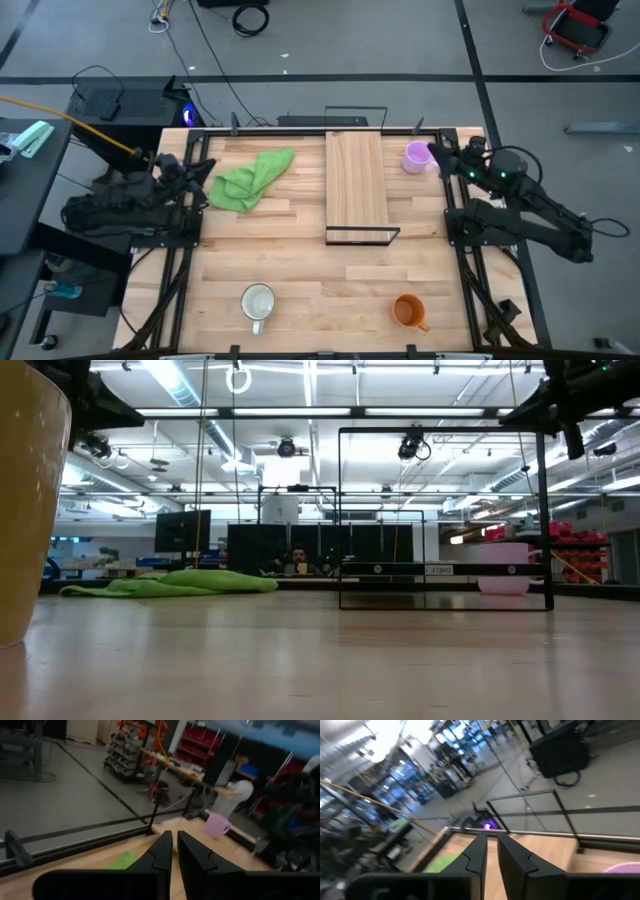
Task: Stack small to large cups/mugs on shelf
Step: Put the pink mug on the shelf
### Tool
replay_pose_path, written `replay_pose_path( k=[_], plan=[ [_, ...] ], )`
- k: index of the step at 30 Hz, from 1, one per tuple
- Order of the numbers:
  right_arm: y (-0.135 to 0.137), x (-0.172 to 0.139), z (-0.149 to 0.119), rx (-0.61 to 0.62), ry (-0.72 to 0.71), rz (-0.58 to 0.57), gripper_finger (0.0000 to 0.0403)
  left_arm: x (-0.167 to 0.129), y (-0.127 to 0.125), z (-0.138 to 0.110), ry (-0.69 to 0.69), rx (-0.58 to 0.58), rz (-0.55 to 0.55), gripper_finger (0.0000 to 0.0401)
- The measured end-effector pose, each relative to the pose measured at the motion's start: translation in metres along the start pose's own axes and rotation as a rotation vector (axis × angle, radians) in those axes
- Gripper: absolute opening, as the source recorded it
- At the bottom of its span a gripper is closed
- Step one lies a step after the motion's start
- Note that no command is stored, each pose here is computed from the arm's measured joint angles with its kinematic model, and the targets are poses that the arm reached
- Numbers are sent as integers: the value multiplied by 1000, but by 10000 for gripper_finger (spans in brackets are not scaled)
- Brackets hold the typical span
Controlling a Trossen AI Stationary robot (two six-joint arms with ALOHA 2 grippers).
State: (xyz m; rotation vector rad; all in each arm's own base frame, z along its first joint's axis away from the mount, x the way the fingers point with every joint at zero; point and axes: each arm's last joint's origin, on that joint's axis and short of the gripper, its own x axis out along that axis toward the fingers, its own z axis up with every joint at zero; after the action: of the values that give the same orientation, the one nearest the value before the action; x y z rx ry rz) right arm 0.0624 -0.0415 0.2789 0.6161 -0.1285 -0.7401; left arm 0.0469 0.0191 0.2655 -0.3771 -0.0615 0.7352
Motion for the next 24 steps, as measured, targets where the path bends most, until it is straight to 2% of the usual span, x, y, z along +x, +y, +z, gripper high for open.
replay_pose_path(
  k=[8,13,17,24],
  plan=[
    [16,15,32,-87,134,-207,56,16,-18,18,155,129,102,40],
    [31,21,60,-157,229,-308,56,29,-25,23,322,145,103,41],
    [42,26,86,-177,307,-402,56,36,-26,32,380,137,115,41],
    [48,46,118,-255,546,-574,56,65,-28,30,547,180,68,42]
  ],
)
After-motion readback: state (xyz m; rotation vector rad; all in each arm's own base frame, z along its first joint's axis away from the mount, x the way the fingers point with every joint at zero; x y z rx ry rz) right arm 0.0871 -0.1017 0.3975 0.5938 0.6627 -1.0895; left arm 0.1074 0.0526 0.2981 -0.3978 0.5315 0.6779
